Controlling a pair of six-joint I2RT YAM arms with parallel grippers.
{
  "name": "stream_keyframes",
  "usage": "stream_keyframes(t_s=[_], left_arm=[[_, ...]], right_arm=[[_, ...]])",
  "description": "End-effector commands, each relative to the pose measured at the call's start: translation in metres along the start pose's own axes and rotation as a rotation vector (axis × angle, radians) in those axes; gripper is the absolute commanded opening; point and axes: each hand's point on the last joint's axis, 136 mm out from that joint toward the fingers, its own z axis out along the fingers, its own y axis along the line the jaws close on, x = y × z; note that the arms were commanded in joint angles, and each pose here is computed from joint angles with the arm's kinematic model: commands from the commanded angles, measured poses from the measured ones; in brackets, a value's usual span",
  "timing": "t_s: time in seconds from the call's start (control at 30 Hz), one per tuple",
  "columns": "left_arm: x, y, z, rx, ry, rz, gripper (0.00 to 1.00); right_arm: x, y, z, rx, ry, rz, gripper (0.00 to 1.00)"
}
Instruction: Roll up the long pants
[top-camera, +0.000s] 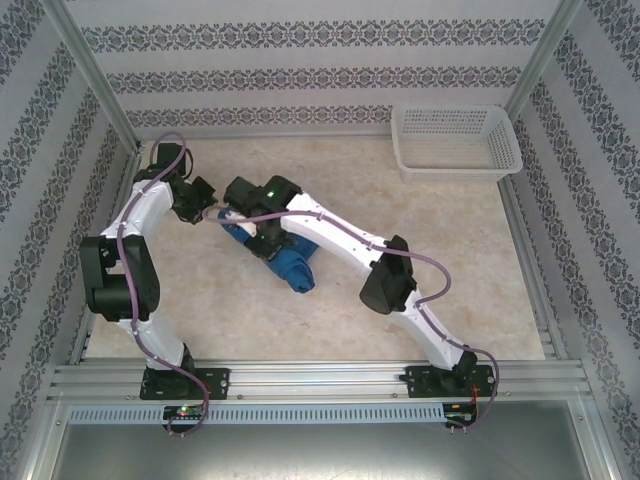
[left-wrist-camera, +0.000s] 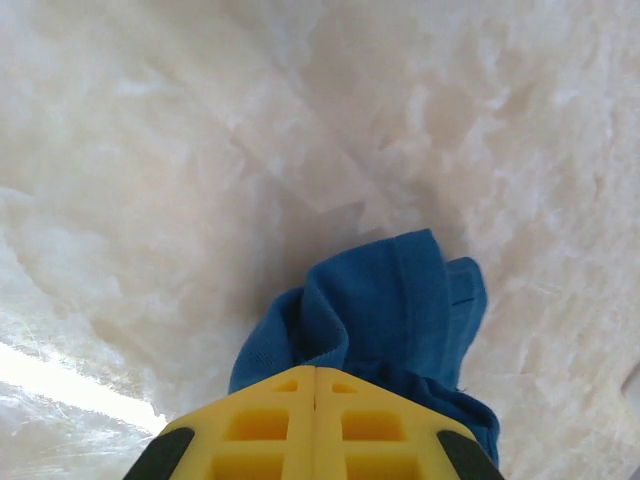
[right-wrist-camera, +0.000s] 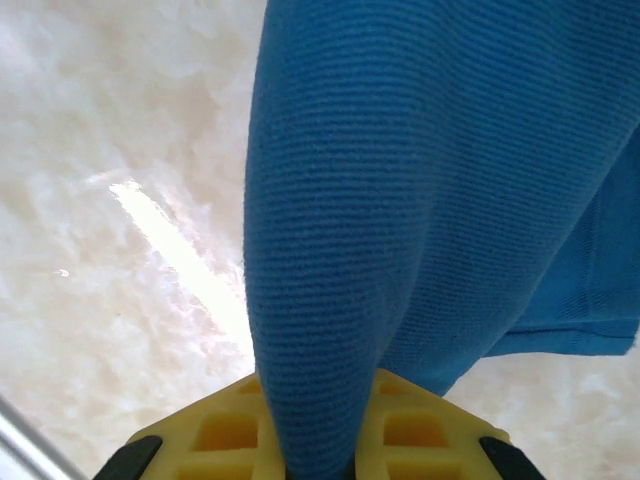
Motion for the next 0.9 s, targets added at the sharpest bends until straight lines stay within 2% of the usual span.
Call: stream_keyframes(t_s=[0.0, 0.47, 0.67, 0.87], left_arm=[[-0.002, -0.002, -0.017, 0.001, -0.018, 0.019, 0.0], [0.002, -0.003, -0.016, 0.016, -0.001, 0.01, 0.0], [0.001, -0.003, -0.015, 0.015, 0.002, 0.007, 0.0], [0.002, -0.01, -0.012, 0.042, 0.018, -0.001, 0.0]], right_arm=[[-0.01, -0.009, -0.029, -0.161, -0.089, 0.14, 0.0], [-0.007, -0.109, 0.053, -0.328, -0.006, 0.451, 0.0], [-0.006, -0.139, 0.073, -0.401, -0.022, 0.56, 0.0], [0.001, -0.17, 0.086, -0.415, -0.028, 0.648, 0.0]])
